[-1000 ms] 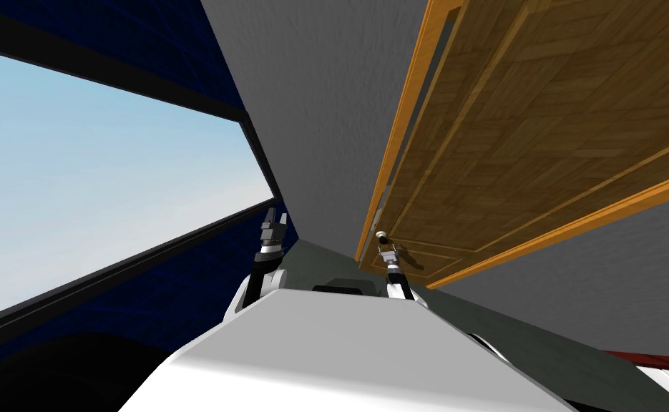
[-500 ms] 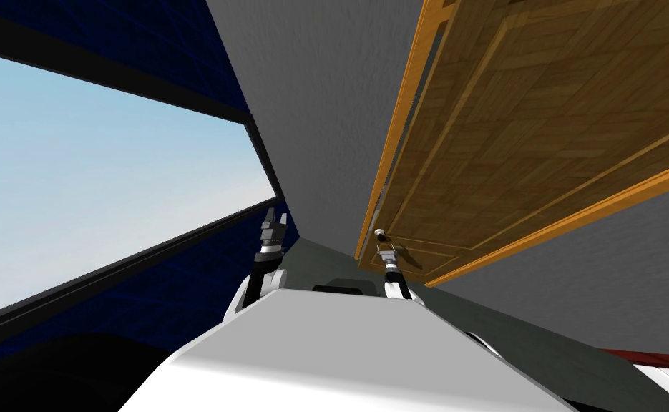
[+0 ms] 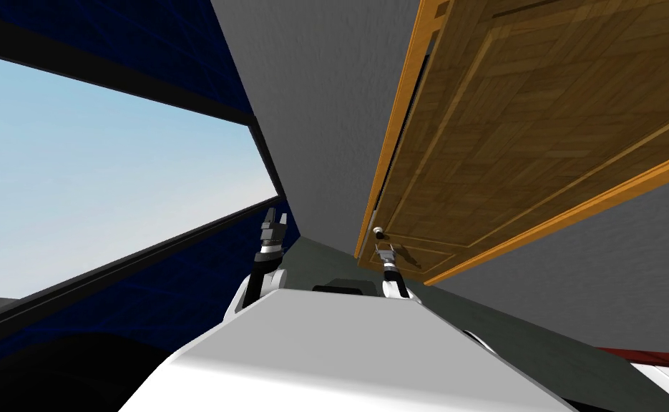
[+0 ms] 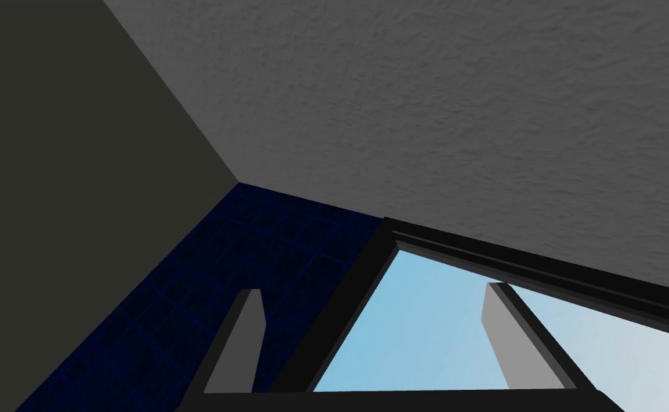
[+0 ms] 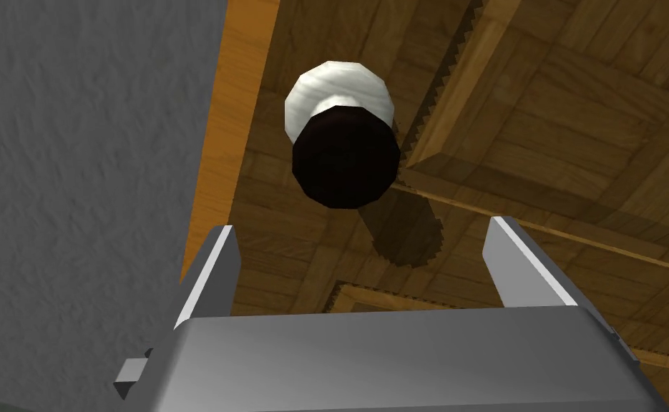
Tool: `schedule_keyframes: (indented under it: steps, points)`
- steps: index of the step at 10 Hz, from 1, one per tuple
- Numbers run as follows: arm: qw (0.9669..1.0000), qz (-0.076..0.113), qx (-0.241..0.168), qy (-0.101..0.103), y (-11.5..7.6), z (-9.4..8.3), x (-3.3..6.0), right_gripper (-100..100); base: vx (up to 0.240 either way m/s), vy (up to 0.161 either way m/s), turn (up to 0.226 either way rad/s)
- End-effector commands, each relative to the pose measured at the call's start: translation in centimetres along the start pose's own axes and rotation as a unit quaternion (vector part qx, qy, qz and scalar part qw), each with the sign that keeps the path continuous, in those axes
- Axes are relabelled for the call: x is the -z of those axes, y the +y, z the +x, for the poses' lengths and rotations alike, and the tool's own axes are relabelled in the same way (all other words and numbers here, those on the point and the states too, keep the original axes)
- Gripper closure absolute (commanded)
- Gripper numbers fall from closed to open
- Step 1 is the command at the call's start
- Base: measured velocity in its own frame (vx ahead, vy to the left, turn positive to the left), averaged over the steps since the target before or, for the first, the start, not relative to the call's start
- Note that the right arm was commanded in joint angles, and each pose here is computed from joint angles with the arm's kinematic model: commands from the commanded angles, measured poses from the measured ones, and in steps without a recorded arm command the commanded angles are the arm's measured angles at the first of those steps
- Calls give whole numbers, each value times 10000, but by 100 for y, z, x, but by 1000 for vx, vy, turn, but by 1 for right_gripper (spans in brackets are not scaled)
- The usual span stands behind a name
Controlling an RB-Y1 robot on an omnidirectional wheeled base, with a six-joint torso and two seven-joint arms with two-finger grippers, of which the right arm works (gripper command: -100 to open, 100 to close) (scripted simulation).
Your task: Pull the door open
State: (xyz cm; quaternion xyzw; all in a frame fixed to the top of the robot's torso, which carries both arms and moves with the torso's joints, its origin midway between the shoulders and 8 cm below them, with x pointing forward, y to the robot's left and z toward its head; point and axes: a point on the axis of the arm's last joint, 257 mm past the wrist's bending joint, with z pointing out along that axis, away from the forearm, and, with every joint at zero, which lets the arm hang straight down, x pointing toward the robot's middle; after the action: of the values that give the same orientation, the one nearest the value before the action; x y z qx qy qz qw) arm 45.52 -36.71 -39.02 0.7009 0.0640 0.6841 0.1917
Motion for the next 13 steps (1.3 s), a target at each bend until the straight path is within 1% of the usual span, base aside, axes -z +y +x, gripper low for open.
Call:
schedule_keyframes:
  steps: [1,2,3,5,6,8,11,12,13]
  points:
    - [9995,-7,-317,-7,-33,10,-8,-100,-43,-17,19]
    - [9987,-11,-514,-15,-61,18,-14,-100,-71,-25,30]
    - [9984,-12,-573,-15,-61,18,-14,-100,-59,-15,7]
    - [9950,-20,-998,-29,-110,32,-25,-100,-60,-18,14]
    - [9946,-20,-1039,-29,-110,32,-25,-100,-46,-16,10]
    - [9899,-26,-1418,-41,-149,44,-33,-100,-38,-8,16]
    - [9835,-33,-1805,-53,-192,56,-41,-100,-49,-15,12]
    - [9852,-31,-1712,-51,-185,54,-40,-100,-21,-7,3]
    - [9846,-117,-1740,-73,-31,-16,-7,-100,84,14,117]
